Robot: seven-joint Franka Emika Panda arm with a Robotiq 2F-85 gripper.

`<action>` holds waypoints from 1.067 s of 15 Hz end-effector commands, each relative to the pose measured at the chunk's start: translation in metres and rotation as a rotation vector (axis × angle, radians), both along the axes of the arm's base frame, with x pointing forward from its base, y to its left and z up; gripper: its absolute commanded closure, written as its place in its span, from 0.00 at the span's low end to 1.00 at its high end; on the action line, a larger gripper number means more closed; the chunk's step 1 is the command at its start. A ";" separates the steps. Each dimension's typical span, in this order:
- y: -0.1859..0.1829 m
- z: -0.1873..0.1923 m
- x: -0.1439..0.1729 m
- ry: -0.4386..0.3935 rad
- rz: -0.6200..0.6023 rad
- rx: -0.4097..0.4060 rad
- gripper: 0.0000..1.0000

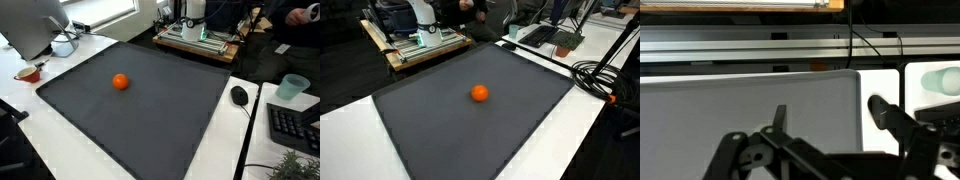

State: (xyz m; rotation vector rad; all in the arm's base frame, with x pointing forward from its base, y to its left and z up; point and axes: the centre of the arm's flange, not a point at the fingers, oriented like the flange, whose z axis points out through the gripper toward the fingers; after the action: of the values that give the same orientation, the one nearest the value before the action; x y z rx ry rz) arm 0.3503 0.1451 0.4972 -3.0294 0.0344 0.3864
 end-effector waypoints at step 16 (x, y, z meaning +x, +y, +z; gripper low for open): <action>-0.001 -0.067 0.002 -0.174 0.289 -0.378 0.00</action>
State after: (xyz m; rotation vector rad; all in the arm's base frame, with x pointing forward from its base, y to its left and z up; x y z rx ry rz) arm 0.3517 0.1462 0.4624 -3.3330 -0.2399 0.2063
